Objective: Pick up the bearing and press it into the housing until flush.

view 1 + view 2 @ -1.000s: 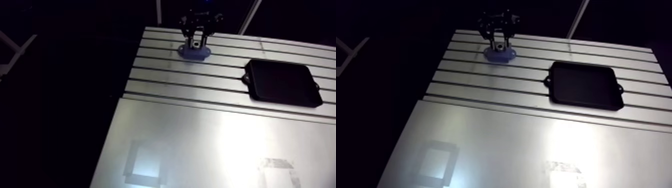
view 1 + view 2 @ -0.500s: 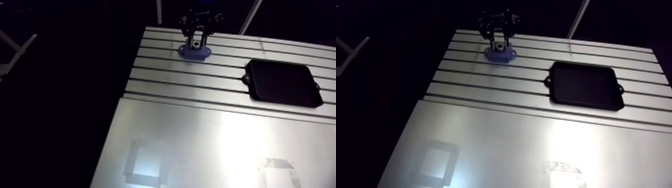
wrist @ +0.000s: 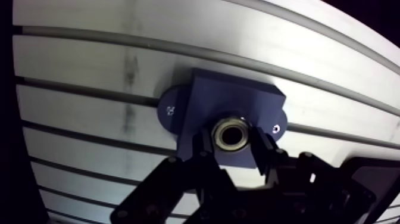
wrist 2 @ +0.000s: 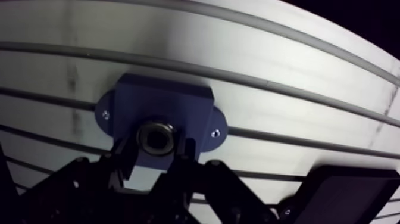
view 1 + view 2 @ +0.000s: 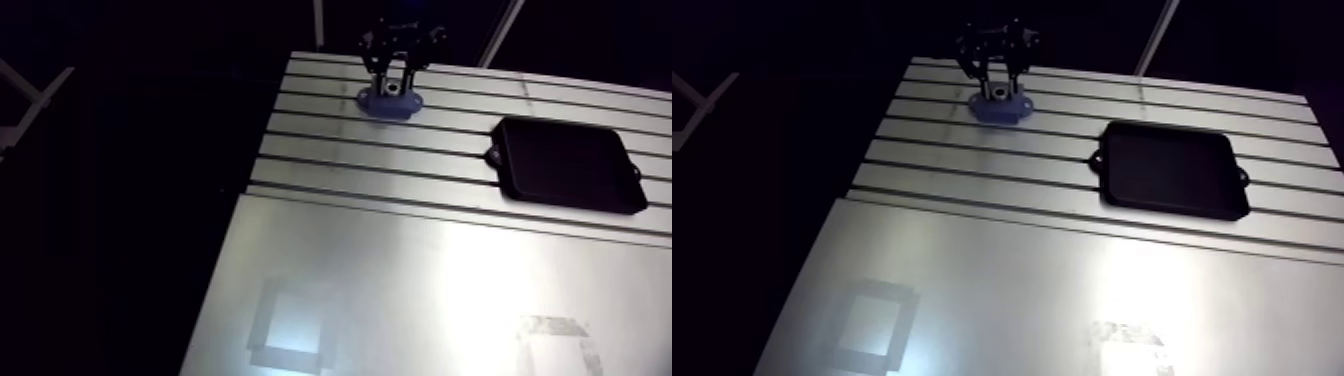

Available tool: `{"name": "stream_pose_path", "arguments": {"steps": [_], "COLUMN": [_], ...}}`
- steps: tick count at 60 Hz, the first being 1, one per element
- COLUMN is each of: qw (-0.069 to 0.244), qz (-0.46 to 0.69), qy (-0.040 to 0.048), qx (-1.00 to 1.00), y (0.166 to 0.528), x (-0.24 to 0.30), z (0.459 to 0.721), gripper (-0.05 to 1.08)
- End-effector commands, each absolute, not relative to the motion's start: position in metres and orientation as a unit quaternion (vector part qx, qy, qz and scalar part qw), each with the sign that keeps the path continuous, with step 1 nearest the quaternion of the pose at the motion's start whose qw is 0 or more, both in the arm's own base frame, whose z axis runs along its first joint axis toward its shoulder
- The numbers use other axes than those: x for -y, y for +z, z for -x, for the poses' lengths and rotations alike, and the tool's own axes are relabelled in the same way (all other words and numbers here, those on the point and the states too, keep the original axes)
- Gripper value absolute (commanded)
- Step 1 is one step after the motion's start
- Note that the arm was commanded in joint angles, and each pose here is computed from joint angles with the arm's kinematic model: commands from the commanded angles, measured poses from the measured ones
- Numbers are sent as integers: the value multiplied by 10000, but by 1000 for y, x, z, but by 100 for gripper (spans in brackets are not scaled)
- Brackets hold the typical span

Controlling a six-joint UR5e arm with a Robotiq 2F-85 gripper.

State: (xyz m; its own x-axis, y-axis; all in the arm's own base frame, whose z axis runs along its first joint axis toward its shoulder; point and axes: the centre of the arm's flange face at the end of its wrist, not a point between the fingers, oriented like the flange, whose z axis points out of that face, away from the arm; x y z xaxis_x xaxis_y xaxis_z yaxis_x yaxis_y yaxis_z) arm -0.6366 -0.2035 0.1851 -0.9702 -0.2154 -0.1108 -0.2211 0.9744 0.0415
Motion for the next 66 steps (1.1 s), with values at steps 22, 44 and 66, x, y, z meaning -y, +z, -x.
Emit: {"name": "stream_pose_path", "arguments": {"steps": [22, 44, 66], "qw": [474, 129, 548], "qz": [1073, 1010, 386], "qy": [266, 224, 20], "qx": [-9927, -9946, -9977], "y": [191, 253, 274], "x": [200, 199, 185], "z": [638, 641, 638], "gripper": [1, 0, 108]}}
